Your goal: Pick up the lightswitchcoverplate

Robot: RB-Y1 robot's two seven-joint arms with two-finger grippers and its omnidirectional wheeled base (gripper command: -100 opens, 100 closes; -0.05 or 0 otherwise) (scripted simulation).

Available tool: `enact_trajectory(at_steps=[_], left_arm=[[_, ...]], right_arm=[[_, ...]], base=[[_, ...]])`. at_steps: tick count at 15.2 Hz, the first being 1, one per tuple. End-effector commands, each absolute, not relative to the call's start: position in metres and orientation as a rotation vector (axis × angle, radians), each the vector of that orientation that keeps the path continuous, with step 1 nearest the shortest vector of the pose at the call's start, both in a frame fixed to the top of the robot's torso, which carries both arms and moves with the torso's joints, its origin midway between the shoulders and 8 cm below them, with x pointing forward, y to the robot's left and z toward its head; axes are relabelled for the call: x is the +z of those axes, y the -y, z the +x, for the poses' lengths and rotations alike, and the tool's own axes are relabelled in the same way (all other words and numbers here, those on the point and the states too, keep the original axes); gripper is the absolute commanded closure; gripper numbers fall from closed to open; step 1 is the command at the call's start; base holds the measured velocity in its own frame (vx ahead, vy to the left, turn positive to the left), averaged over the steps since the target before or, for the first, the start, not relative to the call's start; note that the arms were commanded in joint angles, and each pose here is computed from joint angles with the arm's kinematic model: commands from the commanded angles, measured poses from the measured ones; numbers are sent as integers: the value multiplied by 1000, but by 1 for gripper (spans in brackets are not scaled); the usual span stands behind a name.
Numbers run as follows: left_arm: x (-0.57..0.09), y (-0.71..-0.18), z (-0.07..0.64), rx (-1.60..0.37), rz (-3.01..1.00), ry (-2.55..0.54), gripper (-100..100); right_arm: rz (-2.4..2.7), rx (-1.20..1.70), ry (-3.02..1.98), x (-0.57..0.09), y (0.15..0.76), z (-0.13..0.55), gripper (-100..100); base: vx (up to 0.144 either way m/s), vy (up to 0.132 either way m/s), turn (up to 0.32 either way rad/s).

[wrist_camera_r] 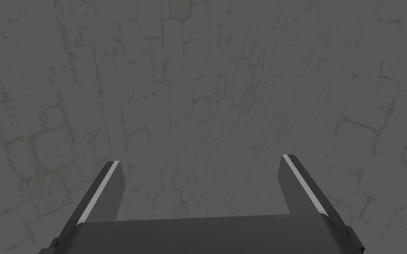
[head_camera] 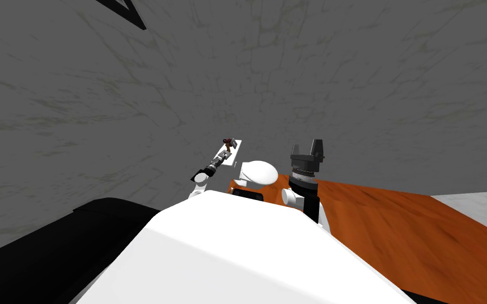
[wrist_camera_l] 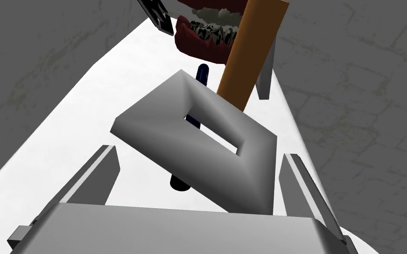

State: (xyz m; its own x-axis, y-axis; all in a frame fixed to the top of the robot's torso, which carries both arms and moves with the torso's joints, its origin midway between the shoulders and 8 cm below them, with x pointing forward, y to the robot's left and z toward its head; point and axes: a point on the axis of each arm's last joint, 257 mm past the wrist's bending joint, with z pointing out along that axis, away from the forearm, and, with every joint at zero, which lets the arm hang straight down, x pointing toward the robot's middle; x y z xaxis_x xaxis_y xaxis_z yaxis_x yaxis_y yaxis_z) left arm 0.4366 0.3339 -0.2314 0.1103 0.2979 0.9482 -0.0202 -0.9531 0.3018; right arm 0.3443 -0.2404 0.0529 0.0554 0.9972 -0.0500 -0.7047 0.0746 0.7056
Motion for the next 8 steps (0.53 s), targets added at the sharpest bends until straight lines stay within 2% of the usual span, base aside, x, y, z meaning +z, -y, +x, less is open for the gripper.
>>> enact_trajectory(at_steps=[1, 8], left_arm=[[-232, -331, 437, 1887, 2107, -316, -100], [-230, -321, 438, 1722, 1944, -452, -100]], right_arm=[[588, 1411, -628, 53, 240, 344, 0], [588, 1411, -628, 53, 240, 344, 0]], base=[[29, 10, 61], [36, 14, 68]])
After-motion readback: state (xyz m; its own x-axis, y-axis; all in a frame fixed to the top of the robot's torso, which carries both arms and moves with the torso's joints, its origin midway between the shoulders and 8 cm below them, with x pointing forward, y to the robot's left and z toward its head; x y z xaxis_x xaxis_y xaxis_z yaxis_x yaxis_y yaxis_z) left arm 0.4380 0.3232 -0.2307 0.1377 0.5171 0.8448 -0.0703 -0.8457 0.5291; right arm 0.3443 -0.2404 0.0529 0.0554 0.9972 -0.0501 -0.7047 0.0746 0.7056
